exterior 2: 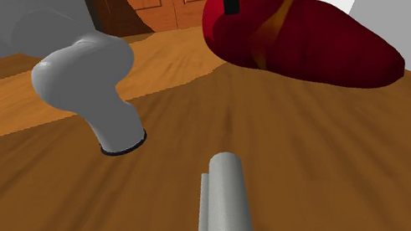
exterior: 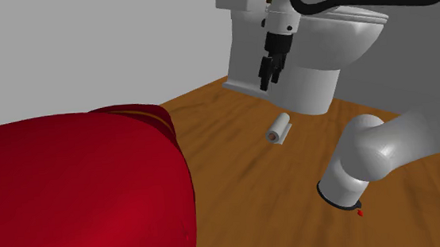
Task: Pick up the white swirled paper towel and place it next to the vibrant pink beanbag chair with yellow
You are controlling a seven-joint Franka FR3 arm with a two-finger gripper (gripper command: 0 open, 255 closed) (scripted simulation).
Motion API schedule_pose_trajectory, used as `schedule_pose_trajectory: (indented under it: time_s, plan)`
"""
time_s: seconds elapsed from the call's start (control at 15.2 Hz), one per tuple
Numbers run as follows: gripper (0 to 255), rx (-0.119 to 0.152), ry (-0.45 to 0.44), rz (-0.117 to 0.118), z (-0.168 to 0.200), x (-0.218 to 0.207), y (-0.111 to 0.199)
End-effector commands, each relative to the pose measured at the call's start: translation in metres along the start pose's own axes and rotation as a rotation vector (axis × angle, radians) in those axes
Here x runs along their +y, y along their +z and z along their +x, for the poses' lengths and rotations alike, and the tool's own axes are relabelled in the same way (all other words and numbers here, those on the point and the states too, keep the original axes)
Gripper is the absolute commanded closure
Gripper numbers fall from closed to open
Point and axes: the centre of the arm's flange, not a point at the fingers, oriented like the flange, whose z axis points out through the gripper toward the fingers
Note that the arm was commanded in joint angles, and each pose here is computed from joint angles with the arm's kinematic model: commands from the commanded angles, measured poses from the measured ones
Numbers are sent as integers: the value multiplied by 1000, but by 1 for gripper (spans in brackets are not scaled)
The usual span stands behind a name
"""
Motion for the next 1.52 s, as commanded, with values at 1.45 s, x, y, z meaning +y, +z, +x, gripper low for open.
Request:
schedule_pose_trajectory:
  time_s: [1.45]
  plan:
    - [0, 25, 1291, 79, -35, 192, 199]
